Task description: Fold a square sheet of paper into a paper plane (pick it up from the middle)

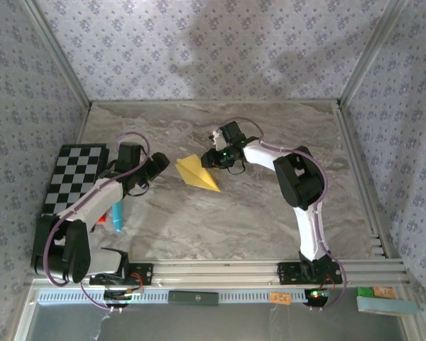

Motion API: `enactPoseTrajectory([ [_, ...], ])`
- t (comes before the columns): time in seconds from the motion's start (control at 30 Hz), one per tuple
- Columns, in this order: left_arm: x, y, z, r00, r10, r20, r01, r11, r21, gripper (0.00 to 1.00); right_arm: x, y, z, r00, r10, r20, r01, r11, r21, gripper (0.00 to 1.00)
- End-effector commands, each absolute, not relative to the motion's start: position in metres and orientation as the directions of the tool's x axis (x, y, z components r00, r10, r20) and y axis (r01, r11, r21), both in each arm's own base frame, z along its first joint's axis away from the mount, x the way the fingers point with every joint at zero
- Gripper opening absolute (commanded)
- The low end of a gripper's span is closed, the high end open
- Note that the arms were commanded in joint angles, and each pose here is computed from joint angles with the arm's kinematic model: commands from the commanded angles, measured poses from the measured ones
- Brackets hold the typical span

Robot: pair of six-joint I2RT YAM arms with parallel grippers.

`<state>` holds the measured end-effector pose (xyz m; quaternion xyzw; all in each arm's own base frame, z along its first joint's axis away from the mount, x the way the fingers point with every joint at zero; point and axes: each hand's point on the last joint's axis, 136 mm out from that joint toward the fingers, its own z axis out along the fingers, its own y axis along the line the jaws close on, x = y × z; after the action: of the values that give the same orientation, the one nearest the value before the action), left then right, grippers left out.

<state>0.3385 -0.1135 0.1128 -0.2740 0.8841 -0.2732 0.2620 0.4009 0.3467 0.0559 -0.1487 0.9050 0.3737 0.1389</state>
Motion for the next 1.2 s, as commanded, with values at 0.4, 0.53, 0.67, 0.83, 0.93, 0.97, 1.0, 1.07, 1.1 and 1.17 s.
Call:
enactPoseTrajectory([
  [0.4, 0.343, -0.120, 0.128, -0.698, -0.628, -0.344, -0.248, 0.663, -0.706, 0.99, 0.396, 0.373, 0.055, -0.913, -0.233, -0.335, -0.407, 0.580, 0.706, 0.18],
  [0.53, 0.342, -0.125, 0.134, -0.703, -0.614, -0.359, -0.201, 0.655, -0.728, 0.99, 0.401, 0.373, 0.069, -0.905, -0.216, -0.367, -0.423, 0.564, 0.709, 0.04],
  [0.67, 0.342, -0.137, 0.148, -0.719, -0.588, -0.371, -0.115, 0.627, -0.771, 0.99, 0.405, 0.372, 0.100, -0.894, -0.163, -0.418, -0.437, 0.526, 0.730, 0.00],
  [0.83, 0.340, -0.158, 0.171, -0.745, -0.564, -0.356, -0.007, 0.540, -0.842, 0.99, 0.406, 0.366, 0.155, -0.877, -0.057, -0.476, -0.449, 0.449, 0.773, 0.00],
  [0.93, 0.339, -0.174, 0.189, -0.760, -0.545, -0.352, 0.057, 0.485, -0.873, 0.98, 0.405, 0.360, 0.187, -0.875, 0.019, -0.484, -0.438, 0.398, 0.806, 0.00],
  [0.97, 0.338, -0.180, 0.195, -0.767, -0.536, -0.353, 0.075, 0.472, -0.879, 0.98, 0.405, 0.357, 0.197, -0.873, 0.046, -0.485, -0.433, 0.380, 0.817, 0.00],
  [1.0, 0.338, -0.186, 0.200, -0.772, -0.525, -0.359, 0.097, 0.461, -0.882, 0.98, 0.405, 0.355, 0.207, -0.874, 0.072, -0.481, -0.427, 0.360, 0.830, 0.00],
  [1.07, 0.337, -0.200, 0.211, -0.781, -0.501, -0.374, 0.138, 0.446, -0.884, 0.98, 0.405, 0.351, 0.223, -0.874, 0.121, -0.470, -0.413, 0.324, 0.851, 0.00],
  [1.1, 0.336, -0.208, 0.216, -0.784, -0.488, -0.383, 0.158, 0.439, -0.885, 0.97, 0.405, 0.350, 0.231, -0.873, 0.144, -0.467, -0.411, 0.299, 0.861, 0.00],
  [1.17, 0.336, -0.221, 0.224, -0.791, -0.472, -0.388, 0.186, 0.419, -0.889, 0.96, 0.404, 0.347, 0.247, -0.870, 0.178, -0.460, -0.411, 0.255, 0.875, 0.00],
])
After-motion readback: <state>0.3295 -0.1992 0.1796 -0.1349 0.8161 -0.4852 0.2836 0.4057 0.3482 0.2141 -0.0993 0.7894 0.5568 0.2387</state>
